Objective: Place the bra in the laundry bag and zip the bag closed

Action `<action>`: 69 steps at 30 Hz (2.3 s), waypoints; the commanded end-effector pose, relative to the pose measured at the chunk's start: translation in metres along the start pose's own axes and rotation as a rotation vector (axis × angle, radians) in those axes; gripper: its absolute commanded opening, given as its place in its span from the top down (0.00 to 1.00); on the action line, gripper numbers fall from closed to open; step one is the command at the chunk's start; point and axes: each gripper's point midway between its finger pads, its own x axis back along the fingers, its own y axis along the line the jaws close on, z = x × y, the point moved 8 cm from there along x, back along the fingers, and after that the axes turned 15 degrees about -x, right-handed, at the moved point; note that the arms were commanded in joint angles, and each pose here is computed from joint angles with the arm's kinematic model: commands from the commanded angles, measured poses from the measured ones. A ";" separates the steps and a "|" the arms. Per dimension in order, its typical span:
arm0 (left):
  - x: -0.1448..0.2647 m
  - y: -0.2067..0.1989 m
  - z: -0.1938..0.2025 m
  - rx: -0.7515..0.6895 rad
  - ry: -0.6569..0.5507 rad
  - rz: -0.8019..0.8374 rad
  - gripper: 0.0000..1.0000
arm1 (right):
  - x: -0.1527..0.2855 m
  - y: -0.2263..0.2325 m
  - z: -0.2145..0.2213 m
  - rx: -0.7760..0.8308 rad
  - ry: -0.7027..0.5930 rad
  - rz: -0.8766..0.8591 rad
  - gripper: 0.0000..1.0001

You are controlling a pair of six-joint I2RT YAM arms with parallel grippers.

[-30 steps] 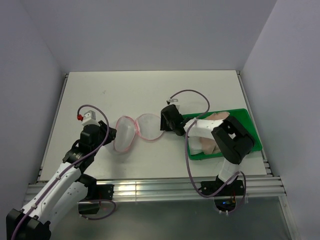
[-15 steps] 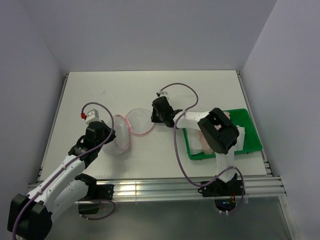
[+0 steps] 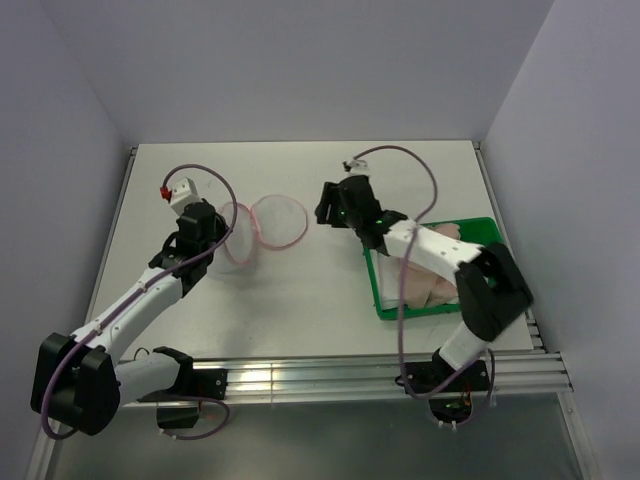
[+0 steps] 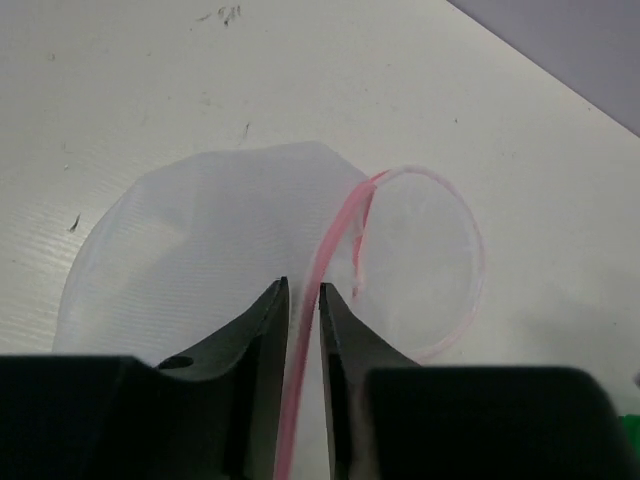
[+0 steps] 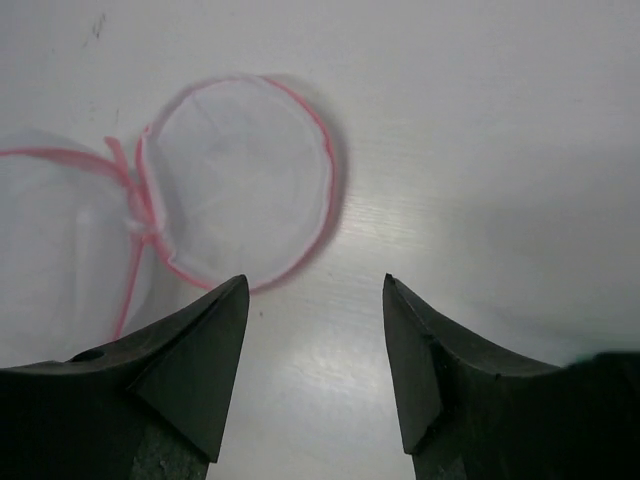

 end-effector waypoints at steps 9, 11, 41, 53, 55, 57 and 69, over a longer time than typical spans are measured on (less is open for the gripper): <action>0.020 0.005 -0.021 0.051 -0.066 0.055 0.13 | 0.137 -0.158 -0.034 -0.215 -0.388 0.387 0.43; 0.033 -0.002 -0.029 0.068 -0.078 0.146 0.12 | 0.147 -0.177 -0.040 -0.254 -0.444 0.436 0.43; 0.130 0.011 -0.024 -0.115 -0.077 0.508 0.13 | 0.189 -0.246 -0.034 -0.524 -0.667 0.614 0.38; 0.134 0.015 -0.025 -0.120 -0.093 0.499 0.13 | 0.158 -0.241 -0.028 -0.597 -0.480 0.505 0.43; 0.135 0.015 -0.026 -0.121 -0.097 0.500 0.13 | 0.155 -0.239 -0.030 -0.596 -0.478 0.484 0.78; 0.135 0.015 -0.026 -0.117 -0.098 0.499 0.13 | 0.160 -0.228 -0.038 -0.556 -0.529 0.392 0.99; 0.130 0.017 -0.026 -0.109 -0.095 0.476 0.14 | 0.206 -0.063 -0.068 -0.165 -0.473 -0.237 1.00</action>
